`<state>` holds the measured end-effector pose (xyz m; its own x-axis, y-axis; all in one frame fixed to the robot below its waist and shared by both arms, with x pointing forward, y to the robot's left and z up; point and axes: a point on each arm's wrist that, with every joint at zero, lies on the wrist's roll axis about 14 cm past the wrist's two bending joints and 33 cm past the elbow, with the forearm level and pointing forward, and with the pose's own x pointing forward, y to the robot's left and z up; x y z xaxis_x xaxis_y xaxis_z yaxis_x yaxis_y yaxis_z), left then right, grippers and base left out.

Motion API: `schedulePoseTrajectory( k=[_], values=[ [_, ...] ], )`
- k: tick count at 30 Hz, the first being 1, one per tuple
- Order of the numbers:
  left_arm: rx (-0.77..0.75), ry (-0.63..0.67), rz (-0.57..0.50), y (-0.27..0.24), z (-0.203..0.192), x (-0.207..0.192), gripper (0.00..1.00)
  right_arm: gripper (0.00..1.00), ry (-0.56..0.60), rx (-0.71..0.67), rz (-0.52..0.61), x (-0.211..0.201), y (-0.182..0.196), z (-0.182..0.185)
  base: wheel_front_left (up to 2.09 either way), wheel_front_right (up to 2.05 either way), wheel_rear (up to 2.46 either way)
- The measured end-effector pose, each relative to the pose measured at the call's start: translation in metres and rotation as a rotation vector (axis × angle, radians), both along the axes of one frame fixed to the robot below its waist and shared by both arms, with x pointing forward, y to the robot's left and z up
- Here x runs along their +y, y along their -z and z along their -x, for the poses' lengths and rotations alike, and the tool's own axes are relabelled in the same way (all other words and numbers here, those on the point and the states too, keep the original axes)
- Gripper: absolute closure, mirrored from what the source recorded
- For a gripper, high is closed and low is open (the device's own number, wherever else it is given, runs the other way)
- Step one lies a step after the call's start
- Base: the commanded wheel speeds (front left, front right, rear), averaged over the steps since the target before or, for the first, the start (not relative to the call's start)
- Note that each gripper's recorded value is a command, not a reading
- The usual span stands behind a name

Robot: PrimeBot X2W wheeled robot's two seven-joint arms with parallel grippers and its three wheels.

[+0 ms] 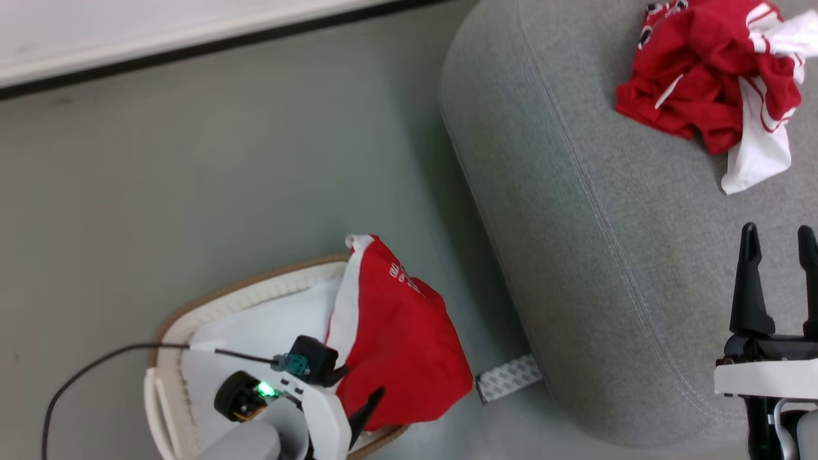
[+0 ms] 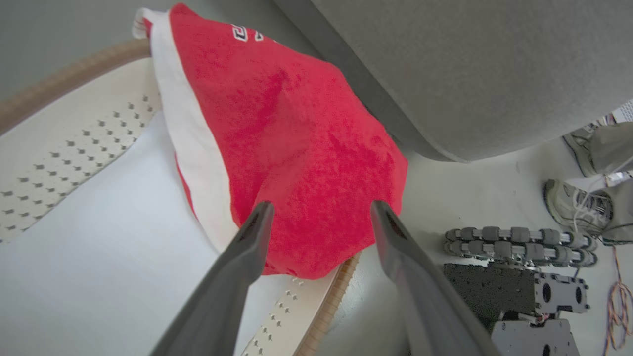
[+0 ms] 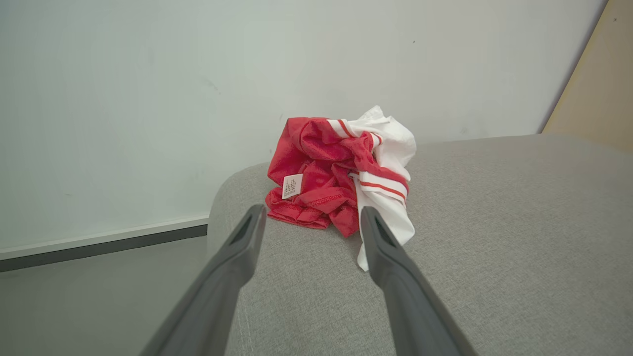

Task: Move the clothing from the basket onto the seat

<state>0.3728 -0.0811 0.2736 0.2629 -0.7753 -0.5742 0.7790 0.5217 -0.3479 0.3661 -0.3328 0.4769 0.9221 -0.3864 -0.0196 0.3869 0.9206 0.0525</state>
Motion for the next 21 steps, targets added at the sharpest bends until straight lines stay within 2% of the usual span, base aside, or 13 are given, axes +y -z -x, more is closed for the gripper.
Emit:
schedulePoseTrajectory(
  k=[8,14,21],
  values=[
    [0.178,0.126,-0.071,0.047,0.011,0.000,0.00,0.00,0.035,0.052,0.022,-0.011,0.015,-0.006,0.00,0.00,0.00],
    [0.300,0.192,-0.157,0.087,0.022,0.009,0.00,0.00,0.051,0.085,-0.011,-0.014,0.032,-0.013,0.00,0.00,0.00],
    [0.409,0.250,-0.185,0.116,0.033,0.005,0.00,0.00,0.066,0.137,-0.019,-0.018,0.051,-0.015,0.00,0.00,0.00]
  ],
)
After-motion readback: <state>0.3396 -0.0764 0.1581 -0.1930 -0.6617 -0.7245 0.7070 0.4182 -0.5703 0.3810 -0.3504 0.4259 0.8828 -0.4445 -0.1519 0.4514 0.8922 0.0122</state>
